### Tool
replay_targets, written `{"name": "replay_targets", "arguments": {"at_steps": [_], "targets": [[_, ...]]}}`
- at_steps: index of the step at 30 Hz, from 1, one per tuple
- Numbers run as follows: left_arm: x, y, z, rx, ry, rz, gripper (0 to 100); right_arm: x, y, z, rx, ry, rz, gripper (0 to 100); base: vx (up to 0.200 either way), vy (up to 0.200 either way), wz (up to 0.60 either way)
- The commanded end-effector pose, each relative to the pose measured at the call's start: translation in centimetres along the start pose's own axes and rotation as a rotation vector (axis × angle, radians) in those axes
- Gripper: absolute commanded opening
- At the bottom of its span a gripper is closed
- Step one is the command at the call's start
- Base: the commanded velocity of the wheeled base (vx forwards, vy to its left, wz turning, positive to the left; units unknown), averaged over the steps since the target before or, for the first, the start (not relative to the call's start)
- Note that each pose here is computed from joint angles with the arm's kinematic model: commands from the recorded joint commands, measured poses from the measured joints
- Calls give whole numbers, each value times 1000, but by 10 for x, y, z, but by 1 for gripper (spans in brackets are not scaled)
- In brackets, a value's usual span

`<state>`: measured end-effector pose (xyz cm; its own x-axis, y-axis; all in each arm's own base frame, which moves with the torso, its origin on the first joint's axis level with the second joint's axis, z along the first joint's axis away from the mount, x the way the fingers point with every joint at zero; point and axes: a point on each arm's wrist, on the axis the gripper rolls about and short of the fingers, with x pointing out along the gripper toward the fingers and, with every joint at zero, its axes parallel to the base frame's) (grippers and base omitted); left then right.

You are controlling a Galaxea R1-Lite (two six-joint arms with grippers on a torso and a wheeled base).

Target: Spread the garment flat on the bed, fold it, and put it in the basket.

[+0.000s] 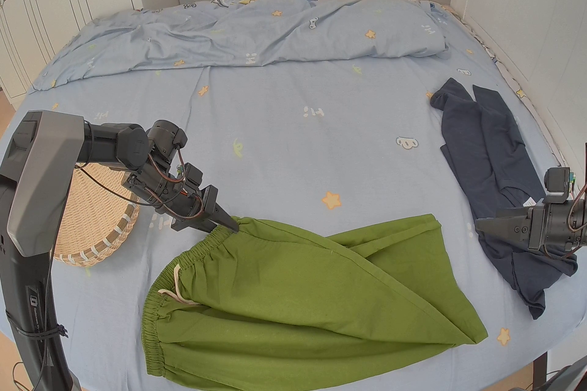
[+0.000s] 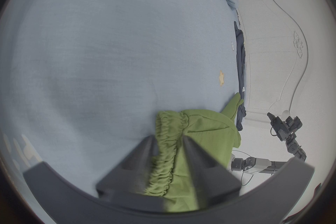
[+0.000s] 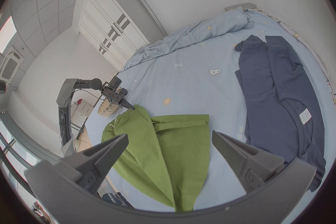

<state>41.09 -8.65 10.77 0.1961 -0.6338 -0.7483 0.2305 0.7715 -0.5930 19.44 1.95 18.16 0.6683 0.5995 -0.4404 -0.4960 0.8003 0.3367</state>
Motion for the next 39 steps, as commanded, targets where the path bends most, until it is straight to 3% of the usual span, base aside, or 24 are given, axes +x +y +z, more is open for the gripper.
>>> {"name": "replay_targets", "arguments": {"at_steps": [1,8,14,22,32,39], "targets": [[-3,1,0,-5,-4,0,0,1,0,0,1,2,0,100,0,0,0],[-21,-9,-3,9,-30,0,0,1,0,0,1,2,0,100,0,0,0],[-65,-21,-8,12,-100,-5,0,0,0,0,1,2,0,100,0,0,0],[-100,-17,-11,-1,-183,12,0,1,-1,0,3,3,-1,100,0,0,0],[-112,-6,-5,-57,-238,12,0,4,-5,-2,23,27,-8,100,0,0,0],[-100,-4,-6,-64,-203,10,0,20,-29,-19,135,130,-35,100,0,0,0]]}}
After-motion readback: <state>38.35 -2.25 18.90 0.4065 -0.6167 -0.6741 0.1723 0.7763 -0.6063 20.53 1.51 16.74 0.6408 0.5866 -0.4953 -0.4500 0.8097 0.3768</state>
